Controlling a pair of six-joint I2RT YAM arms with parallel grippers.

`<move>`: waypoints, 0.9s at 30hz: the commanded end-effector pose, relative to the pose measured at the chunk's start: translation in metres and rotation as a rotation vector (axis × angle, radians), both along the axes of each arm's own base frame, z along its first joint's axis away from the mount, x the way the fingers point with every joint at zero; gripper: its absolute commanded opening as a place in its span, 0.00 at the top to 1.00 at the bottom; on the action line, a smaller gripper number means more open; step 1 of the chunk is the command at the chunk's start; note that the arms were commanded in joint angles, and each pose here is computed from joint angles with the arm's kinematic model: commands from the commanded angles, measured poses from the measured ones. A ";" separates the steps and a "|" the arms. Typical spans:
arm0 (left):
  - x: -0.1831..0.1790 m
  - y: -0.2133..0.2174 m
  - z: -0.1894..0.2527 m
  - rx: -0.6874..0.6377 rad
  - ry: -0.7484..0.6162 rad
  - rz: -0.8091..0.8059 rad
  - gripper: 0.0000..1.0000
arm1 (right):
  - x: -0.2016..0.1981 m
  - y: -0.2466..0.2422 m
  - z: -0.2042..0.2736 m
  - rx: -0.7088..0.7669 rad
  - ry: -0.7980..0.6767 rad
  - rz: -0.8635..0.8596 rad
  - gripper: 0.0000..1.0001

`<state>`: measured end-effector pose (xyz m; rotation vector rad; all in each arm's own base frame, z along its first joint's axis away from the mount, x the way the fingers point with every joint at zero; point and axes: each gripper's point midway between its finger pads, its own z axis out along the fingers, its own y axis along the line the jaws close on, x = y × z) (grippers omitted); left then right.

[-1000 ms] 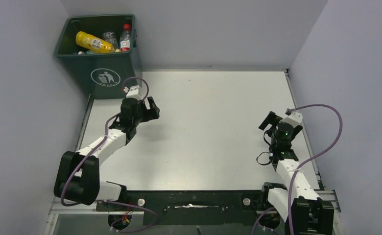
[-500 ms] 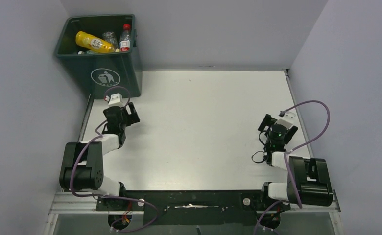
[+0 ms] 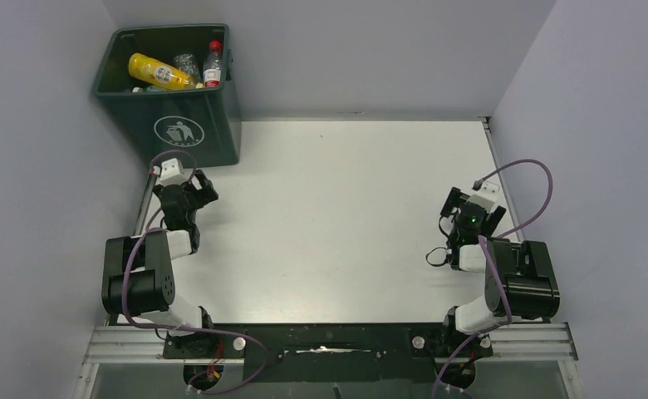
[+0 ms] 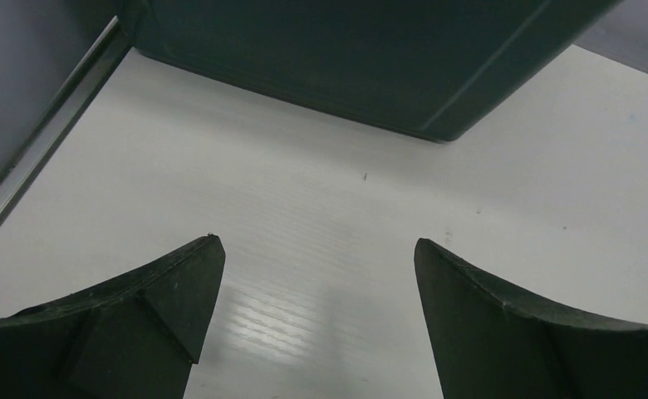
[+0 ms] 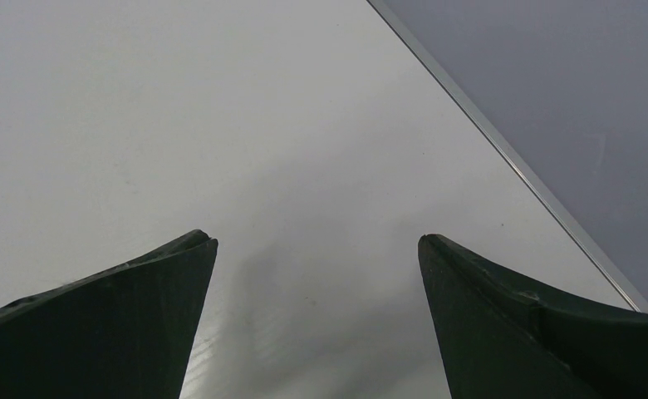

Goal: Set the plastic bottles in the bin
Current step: Reset both arms

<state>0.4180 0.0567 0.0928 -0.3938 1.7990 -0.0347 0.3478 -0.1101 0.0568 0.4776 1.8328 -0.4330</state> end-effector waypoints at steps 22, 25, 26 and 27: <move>-0.016 0.000 0.045 0.088 -0.226 -0.047 0.14 | 0.004 0.036 0.043 -0.156 -0.228 0.213 0.02; -0.016 0.000 0.039 0.088 -0.184 -0.040 0.14 | 0.005 0.036 0.042 -0.153 -0.223 0.215 0.02; -0.017 0.001 0.039 0.085 -0.181 -0.036 0.12 | 0.005 0.036 0.042 -0.151 -0.221 0.216 0.02; -0.019 0.001 0.040 0.087 -0.189 -0.033 0.10 | 0.006 0.036 0.042 -0.150 -0.220 0.217 0.02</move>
